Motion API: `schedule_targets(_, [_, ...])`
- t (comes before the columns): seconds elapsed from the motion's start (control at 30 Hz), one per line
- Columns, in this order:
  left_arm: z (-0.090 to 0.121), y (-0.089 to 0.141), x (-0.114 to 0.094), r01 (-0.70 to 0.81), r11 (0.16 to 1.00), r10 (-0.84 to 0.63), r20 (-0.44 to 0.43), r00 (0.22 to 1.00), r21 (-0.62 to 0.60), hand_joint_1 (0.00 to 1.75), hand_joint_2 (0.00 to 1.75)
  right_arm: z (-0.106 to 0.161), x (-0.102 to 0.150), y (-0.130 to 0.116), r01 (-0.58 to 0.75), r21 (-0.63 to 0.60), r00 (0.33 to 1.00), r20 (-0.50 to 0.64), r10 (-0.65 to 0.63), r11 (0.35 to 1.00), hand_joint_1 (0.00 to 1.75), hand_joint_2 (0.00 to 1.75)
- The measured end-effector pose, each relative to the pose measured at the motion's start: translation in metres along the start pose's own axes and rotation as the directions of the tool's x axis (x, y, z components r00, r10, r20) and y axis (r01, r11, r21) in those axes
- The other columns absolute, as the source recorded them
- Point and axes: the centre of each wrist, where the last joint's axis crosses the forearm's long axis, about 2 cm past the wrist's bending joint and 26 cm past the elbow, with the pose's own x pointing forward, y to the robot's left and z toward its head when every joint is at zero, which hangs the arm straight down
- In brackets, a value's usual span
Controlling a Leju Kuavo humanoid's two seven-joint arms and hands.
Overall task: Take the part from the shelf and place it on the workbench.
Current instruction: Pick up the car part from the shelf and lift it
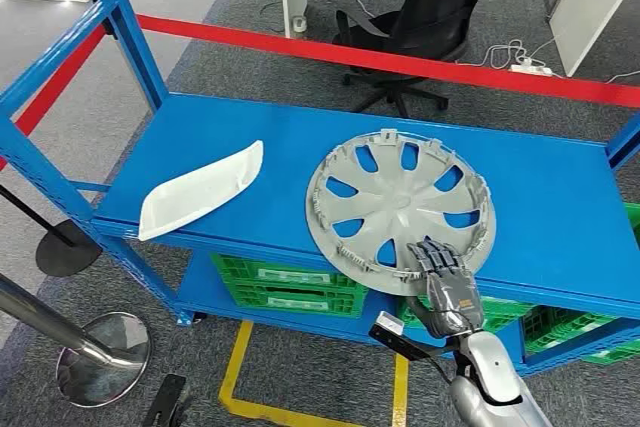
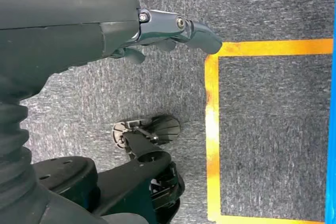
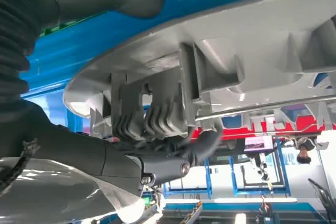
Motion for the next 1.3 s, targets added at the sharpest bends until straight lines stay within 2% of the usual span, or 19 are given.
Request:
schedule_targets(0.2, [0.0, 0.0, 0.0, 0.0, 1.0, 0.0, 0.0, 1.0, 0.0, 0.0, 1.75, -0.001, -0.001, 0.0, -0.002, 0.0, 1.0, -0.003, 0.002, 1.0, 0.56, 1.75])
schedule_targets(0.33, [0.0, 0.0, 0.0, 0.0, 1.0, 0.0, 0.0, 1.0, 0.0, 0.0, 1.75, -0.001, -0.002, 0.0, -0.003, -0.001, 1.0, -0.006, 0.003, 1.0, 1.75, 1.75])
schedule_targets(1.0, [0.0, 0.0, 0.0, -0.004, 1.0, 0.004, -0.001, 1.0, 0.001, 0.0, 1.75, -0.002, -0.001, -0.002, -0.022, -0.025, 1.0, 0.011, 0.022, 0.999, 1.75, 1.75])
schedule_targets(1.17, [0.001, 0.0, -0.001, -0.012, 1.0, 0.012, 0.001, 1.0, 0.003, 0.0, 1.75, 0.008, 0.012, -0.005, -0.055, -0.079, 0.997, 0.047, 0.059, 0.995, 1.75, 1.75])
schedule_targets(1.23, [0.001, 0.0, -0.003, -0.026, 1.0, 0.026, 0.011, 1.0, 0.004, 0.0, 1.75, 0.01, 0.025, -0.014, -0.076, -0.146, 0.988, 0.12, 0.094, 0.986, 1.75, 1.75])
schedule_targets(1.3, [0.003, 0.001, -0.007, -0.045, 0.999, 0.045, 0.028, 0.999, 0.006, 0.0, 1.75, 0.01, 0.046, -0.034, -0.097, -0.253, 0.964, 0.216, 0.154, 0.963, 1.75, 1.75])
